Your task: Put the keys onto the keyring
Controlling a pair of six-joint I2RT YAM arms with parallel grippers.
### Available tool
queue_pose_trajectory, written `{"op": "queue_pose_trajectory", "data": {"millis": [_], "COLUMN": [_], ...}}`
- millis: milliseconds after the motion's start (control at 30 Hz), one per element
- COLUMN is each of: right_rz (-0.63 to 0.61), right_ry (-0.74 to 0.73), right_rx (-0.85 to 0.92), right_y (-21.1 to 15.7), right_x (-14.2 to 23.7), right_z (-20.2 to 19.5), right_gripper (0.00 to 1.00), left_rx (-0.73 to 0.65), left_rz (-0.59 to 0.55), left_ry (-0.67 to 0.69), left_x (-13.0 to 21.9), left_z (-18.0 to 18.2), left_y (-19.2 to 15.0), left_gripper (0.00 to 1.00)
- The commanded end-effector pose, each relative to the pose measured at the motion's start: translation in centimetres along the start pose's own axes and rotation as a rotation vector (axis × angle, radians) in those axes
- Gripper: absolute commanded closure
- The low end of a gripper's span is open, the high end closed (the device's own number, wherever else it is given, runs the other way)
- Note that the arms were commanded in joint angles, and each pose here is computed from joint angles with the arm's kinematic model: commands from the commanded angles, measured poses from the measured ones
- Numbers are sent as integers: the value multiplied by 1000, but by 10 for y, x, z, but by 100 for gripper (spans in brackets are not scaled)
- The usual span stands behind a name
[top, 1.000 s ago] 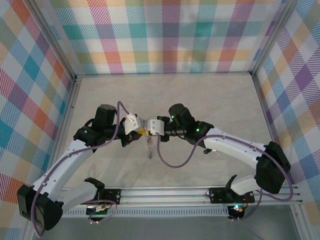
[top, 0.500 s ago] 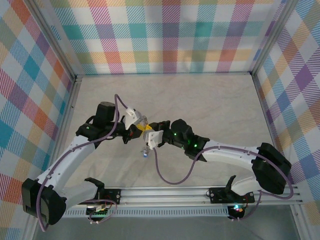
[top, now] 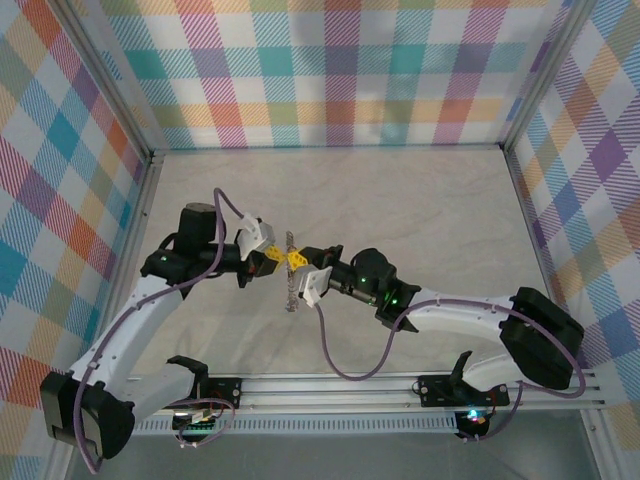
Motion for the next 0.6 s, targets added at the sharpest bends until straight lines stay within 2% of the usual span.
{"op": "queue_pose_trajectory", "data": {"millis": [0, 333, 467, 500, 567], "right_rz": [-45, -54, 50, 78, 120], "right_ry": [-58, -44, -41, -43, -75], "right_rx": [-68, -104, -160, -187, -301], "right_y": [1, -1, -15, -20, -31], "right_x": [9, 9, 11, 14, 24], "right_z": [-13, -16, -18, -20, -32], "right_gripper": [100, 100, 100, 96, 75], "left_rx": [-126, -180, -111, -87, -58], "left_rz": [-69, -84, -35, -24, -13], "left_ry": [19, 79, 172, 202, 240], "left_x": [17, 22, 19, 18, 17], "left_z": [-7, -9, 1, 4, 8], "left_y": [19, 18, 9, 8, 4], "left_gripper": [84, 80, 79, 79, 79]}}
Point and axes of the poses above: each hand's point on the last joint's axis, 136 mm out from that joint toward the fingers, its own x axis back along the fingers, its own z axis along the line the jaws close on, y = z × x, the point moved 9 cm from there along x, back along the fingers
